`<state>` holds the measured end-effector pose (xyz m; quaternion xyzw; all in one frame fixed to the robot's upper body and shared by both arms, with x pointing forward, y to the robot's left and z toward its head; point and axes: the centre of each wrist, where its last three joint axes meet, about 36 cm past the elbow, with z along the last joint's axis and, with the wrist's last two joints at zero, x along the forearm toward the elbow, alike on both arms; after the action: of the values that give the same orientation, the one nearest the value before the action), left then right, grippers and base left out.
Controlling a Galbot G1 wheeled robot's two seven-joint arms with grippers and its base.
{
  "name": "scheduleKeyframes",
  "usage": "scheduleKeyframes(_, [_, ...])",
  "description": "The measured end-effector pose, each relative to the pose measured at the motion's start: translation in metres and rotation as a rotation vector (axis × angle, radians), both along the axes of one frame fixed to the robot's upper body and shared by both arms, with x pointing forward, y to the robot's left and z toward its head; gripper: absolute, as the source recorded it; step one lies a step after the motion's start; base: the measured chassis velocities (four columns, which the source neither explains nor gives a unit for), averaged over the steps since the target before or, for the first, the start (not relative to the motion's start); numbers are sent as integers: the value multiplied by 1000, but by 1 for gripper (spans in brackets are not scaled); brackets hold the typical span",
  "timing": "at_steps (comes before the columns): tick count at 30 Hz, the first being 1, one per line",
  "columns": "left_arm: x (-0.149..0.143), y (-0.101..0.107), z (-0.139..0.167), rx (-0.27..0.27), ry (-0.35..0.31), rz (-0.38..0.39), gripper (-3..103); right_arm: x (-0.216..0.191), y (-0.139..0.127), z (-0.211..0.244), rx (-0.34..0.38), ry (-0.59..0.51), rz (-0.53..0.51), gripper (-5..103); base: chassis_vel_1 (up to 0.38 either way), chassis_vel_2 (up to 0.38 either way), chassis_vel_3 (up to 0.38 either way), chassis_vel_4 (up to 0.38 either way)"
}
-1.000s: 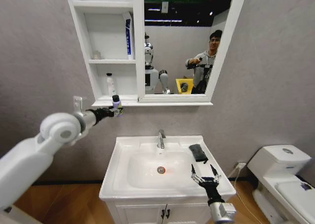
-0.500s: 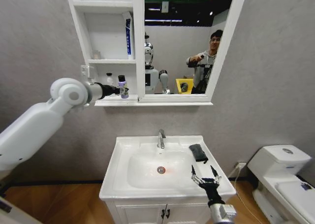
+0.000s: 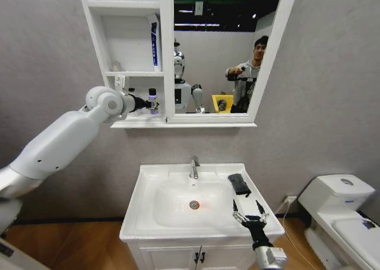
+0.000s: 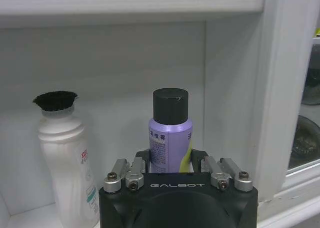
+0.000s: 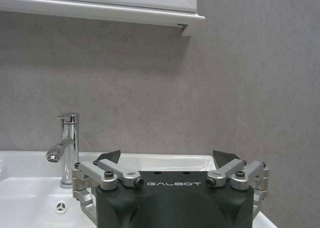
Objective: Move facial cleanser and shampoo from washbasin to cabinet, then wipe washbasin with towel.
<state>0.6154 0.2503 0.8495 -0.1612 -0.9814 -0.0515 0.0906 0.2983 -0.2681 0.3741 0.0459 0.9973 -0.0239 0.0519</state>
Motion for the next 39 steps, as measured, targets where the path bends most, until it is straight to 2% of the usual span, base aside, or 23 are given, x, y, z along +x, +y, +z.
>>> scheduleKeyframes(5, [15,3,-9,-1,20,28,42,3,0,-1,4,-2,-2,100,0,0,0,0])
scheduleKeyframes(7, [15,3,-11,-3,22,29,39,3,0,-1,4,-2,-2,100,0,0,0,0])
scheduleKeyframes(10, [15,4,-13,-8,24,29,42,4,0,-2,5,1,-2,100,0,0,0,0])
scheduleKeyframes(12, [14,4,-14,-11,26,25,45,5,0,-3,5,2,-2,100,0,0,0,0])
scheduleKeyframes(14, [12,5,-13,-15,23,22,57,5,1,-5,7,6,-1,100,0,0,0,0])
scheduleKeyframes(15, [12,5,-13,-15,23,22,57,5,1,-5,7,6,-1,100,0,0,0,0])
scheduleKeyframes(17, [3,8,-10,-24,14,12,67,5,2,-5,7,7,0,100,0,0,0,0])
scheduleKeyframes(18, [3,8,-10,-24,14,12,67,5,2,-5,7,7,0,100,0,0,0,0])
scheduleKeyframes(21, [-17,9,-12,-26,-3,-1,84,6,5,-6,3,9,6,100,0,0,0,0])
scheduleKeyframes(26, [-42,13,-17,-32,-21,-1,94,6,7,-6,3,12,10,100,0,0,0,0])
scheduleKeyframes(28, [-70,14,-26,-42,-66,-13,99,7,9,-6,6,12,6,100,0,0,0,0])
scheduleKeyframes(29, [-70,14,-26,-42,-66,-13,99,7,9,-6,6,12,6,100,0,0,0,0])
scheduleKeyframes(30, [-82,13,-31,-47,-90,-16,100,7,9,-5,8,11,4,100,0,0,0,0])
scheduleKeyframes(32, [-112,15,-61,-53,-149,6,100,8,10,-4,13,9,-1,100,0,0,0,0])
scheduleKeyframes(33, [-112,15,-61,-53,-149,6,100,8,10,-4,13,9,-1,100,0,0,0,0])
scheduleKeyframes(36, [-141,20,-137,-41,-168,65,100,7,8,-1,18,5,-11,100,0,0,0,0])
scheduleKeyframes(37, [-141,20,-137,-41,-168,65,100,7,8,-1,18,5,-11,100,0,0,0,0])
scheduleKeyframes(39, [-165,30,-192,-25,-205,112,100,5,5,0,16,7,-19,100,0,0,0,0])
